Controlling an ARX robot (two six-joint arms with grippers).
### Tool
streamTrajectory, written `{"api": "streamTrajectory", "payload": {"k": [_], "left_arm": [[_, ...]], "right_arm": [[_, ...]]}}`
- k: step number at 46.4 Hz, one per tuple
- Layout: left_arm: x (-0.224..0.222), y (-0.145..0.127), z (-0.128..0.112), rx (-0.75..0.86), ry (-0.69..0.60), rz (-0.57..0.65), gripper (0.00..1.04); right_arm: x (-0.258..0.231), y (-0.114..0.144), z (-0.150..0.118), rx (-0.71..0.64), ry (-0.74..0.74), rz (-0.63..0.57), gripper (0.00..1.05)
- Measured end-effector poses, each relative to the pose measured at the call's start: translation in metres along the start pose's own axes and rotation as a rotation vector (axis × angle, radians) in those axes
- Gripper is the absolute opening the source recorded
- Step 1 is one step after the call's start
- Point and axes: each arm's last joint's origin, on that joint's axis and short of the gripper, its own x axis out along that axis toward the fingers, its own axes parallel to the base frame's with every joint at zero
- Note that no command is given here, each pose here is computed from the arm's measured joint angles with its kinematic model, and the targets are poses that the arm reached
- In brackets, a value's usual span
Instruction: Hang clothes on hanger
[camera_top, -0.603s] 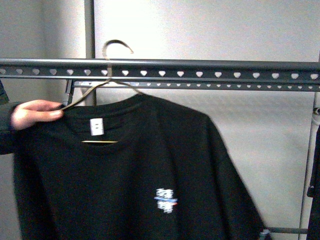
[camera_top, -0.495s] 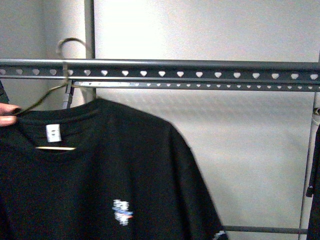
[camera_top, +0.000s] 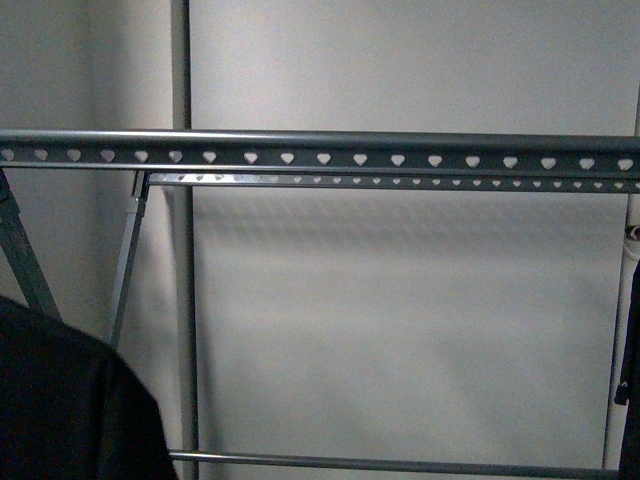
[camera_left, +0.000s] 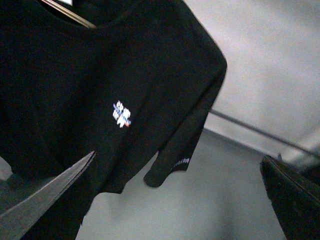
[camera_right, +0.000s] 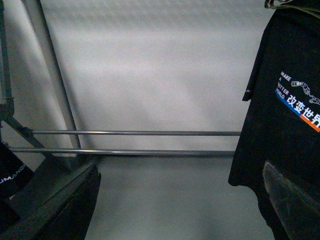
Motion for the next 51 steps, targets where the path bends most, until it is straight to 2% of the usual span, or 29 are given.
{"api": "streamTrajectory", "payload": {"k": [4, 13, 18, 30, 37, 50, 51], "left_arm": [[0.034, -0.011, 0.039, -0.174, -0.059, 0.110, 0.98], [0.101, -0.030, 0.085, -0.385, -0.079, 0.260, 0.98], [0.131, -0.034, 0.094, -0.435, -0.076, 0.332, 0.98], [0.170, -0.023, 0.084, -0.452, -0.063, 0.466, 0.98], [0.188, -0.015, 0.088, -0.454, -0.066, 0.530, 0.69], [0.190, -0.014, 0.092, -0.460, -0.046, 0.523, 0.32], [0.190, -0.014, 0.092, -0.459, -0.039, 0.521, 0.27]], "right_arm": [[0.000, 0.000, 0.000, 0.000, 0.000, 0.000, 0.97], [0.000, 0.000, 0.000, 0.000, 0.000, 0.000, 0.97], [0.000, 0.000, 0.000, 0.000, 0.000, 0.000, 0.97], [0.000, 0.000, 0.000, 0.000, 0.000, 0.000, 0.97], [0.000, 0.000, 0.000, 0.000, 0.000, 0.000, 0.97], [0.000, 0.000, 0.000, 0.000, 0.000, 0.000, 0.97], [0.000, 0.000, 0.000, 0.000, 0.000, 0.000, 0.97]]}}
